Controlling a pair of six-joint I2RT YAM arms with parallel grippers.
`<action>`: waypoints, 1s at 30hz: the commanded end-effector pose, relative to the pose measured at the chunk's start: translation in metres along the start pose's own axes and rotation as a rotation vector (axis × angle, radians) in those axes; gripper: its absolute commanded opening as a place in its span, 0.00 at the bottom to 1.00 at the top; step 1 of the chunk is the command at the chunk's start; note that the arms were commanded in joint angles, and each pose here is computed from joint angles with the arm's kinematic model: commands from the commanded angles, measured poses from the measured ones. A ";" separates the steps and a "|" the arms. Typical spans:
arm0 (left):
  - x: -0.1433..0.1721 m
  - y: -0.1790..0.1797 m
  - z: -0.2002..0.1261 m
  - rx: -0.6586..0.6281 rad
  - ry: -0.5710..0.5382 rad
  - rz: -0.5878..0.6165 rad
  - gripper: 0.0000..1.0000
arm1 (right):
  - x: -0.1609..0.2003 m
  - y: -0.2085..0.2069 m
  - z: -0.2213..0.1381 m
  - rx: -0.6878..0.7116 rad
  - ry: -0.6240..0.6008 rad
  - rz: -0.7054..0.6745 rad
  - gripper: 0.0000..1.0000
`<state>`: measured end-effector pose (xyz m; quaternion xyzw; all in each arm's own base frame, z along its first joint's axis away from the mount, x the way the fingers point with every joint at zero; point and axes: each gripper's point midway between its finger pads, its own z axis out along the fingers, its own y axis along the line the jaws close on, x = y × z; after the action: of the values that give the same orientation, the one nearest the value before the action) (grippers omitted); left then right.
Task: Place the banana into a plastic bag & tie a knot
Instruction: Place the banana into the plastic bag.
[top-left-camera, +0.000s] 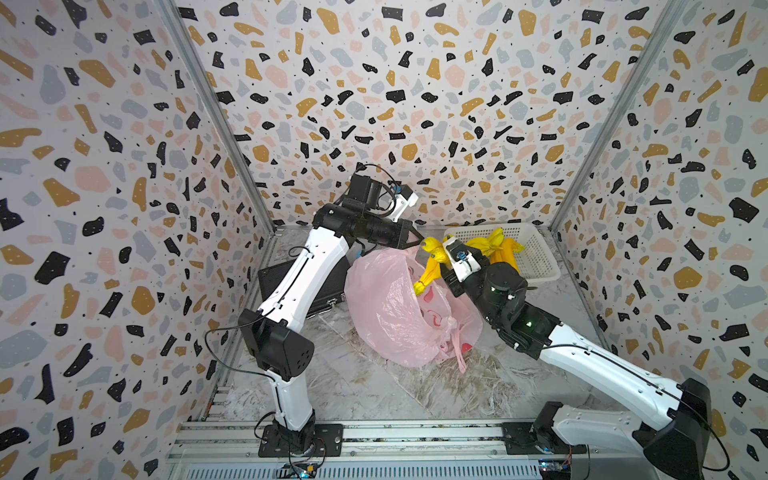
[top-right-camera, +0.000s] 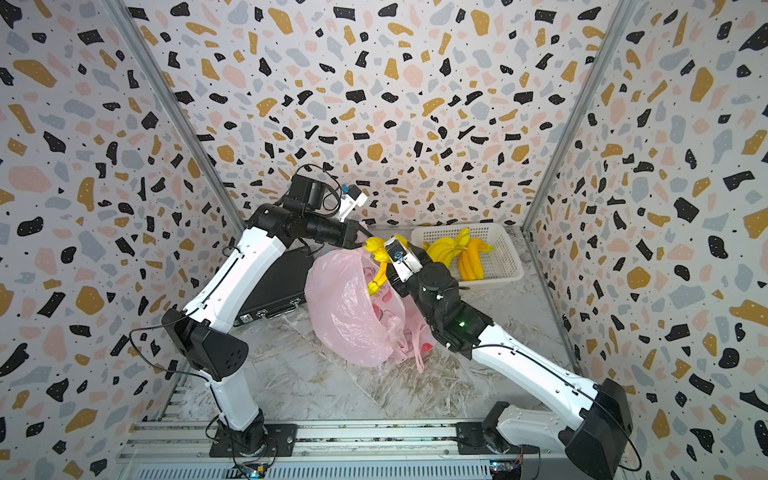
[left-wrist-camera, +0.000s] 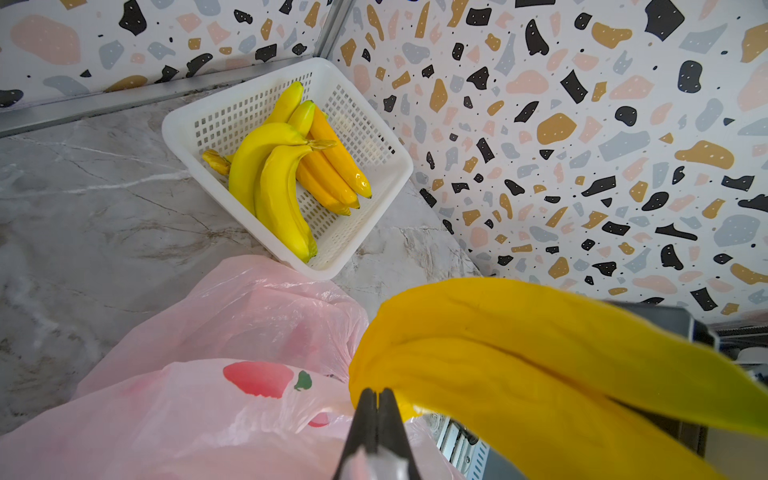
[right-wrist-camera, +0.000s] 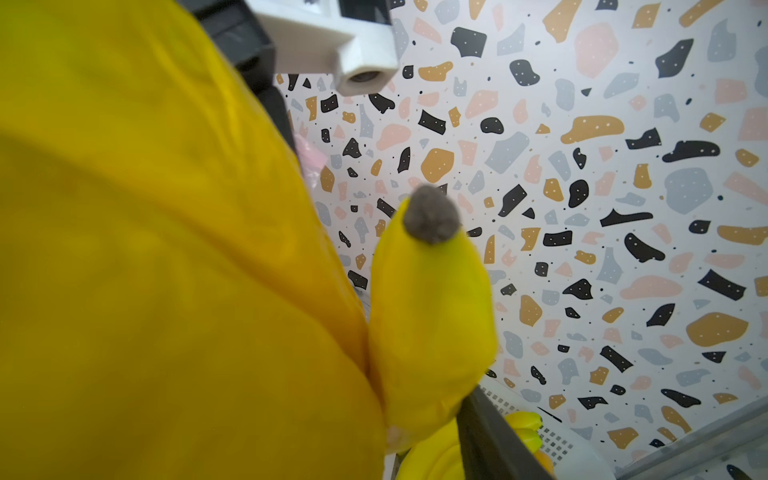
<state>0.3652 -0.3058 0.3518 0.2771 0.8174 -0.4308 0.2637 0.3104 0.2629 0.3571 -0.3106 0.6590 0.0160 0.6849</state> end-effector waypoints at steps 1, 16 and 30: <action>-0.009 -0.007 -0.004 0.027 -0.030 0.026 0.00 | -0.014 0.001 -0.005 0.068 -0.044 -0.081 0.35; -0.009 -0.002 -0.005 0.033 -0.039 0.012 0.00 | -0.006 0.076 -0.011 -0.102 -0.063 -0.175 0.36; -0.005 -0.012 -0.017 0.082 -0.083 0.012 0.00 | 0.054 0.071 0.004 -0.277 0.074 0.187 0.37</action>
<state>0.3627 -0.2998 0.3394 0.2606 0.8150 -0.4528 0.2505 0.2975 0.2979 0.2729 -0.3625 0.6917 0.0931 0.6176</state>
